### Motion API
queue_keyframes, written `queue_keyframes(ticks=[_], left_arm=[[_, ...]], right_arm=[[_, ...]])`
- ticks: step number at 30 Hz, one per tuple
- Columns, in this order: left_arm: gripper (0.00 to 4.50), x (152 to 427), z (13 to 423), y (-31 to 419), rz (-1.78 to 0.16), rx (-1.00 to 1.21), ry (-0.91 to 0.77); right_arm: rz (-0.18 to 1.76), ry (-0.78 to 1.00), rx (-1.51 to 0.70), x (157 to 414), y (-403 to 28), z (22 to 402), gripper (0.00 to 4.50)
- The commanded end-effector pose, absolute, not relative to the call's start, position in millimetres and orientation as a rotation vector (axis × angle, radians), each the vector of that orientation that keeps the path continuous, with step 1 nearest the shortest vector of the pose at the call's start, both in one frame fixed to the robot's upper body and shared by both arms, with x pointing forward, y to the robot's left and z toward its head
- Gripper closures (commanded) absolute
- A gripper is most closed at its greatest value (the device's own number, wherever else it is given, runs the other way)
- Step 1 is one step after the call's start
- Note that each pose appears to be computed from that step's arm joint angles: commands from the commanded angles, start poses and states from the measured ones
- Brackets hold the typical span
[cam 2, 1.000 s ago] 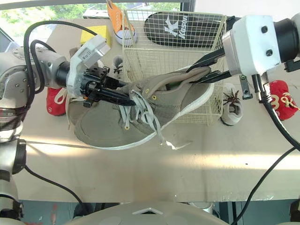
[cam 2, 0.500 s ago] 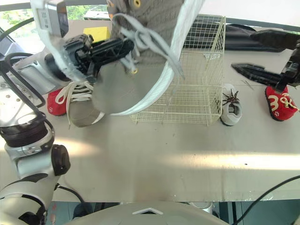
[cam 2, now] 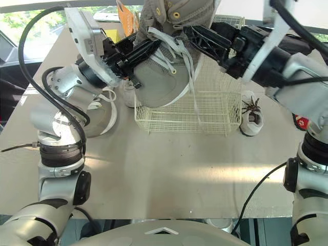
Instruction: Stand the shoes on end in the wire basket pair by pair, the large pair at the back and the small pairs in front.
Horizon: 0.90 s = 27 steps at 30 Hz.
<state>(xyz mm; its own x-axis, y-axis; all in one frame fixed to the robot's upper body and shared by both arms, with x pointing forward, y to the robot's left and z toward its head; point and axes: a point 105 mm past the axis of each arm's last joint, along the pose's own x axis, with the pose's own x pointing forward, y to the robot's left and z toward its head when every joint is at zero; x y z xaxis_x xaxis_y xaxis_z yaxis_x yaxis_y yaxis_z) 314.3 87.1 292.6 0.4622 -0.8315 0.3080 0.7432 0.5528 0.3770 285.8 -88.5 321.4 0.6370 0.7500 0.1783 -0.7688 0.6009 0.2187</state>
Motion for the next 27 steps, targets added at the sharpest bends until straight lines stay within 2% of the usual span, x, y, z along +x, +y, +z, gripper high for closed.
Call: queue_keyframes(ticks=[1, 4, 6, 8, 10, 12, 14, 17, 22, 24, 27], left_arm=[[4.04, 284, 306, 68, -1.112, 0.283, -0.615], [4.04, 282, 306, 67, -1.099, 0.303, -0.628], [4.04, 282, 307, 67, -1.086, 0.314, -0.638], [4.04, 283, 306, 69, -1.086, 0.282, -0.614], [4.04, 284, 309, 75, -1.086, 0.149, -0.567], [3.02, 288, 309, 81, -1.093, 0.019, -0.478], [2.2, 287, 303, 87, -1.12, -0.089, -0.353], [0.52, 276, 293, 99, -1.174, -0.157, -0.218], [0.51, 259, 272, 116, -1.156, -0.087, -0.103], [0.51, 257, 261, 120, -1.085, -0.04, -0.12], [0.51, 242, 254, 118, -1.139, -0.013, -0.184]], right_arm=[[0.921, -0.07, 0.251, 281, -75, 322, 2.74], [0.903, -0.068, 0.238, 285, -70, 320, 4.07], [0.895, -0.073, 0.229, 287, -68, 320, 4.46], [0.887, -0.099, 0.223, 287, -69, 323, 4.47], [0.888, -0.147, 0.215, 287, -77, 329, 4.47], [0.898, -0.181, 0.213, 285, -81, 334, 4.47], [0.902, -0.217, 0.212, 283, -87, 341, 4.47], [0.912, -0.285, 0.226, 281, -101, 356, 4.48], [0.893, -0.412, 0.228, 285, -126, 390, 4.49], [0.863, -0.473, 0.211, 291, -136, 409, 4.49], [0.814, -0.535, 0.171, 302, -147, 426, 4.49]])
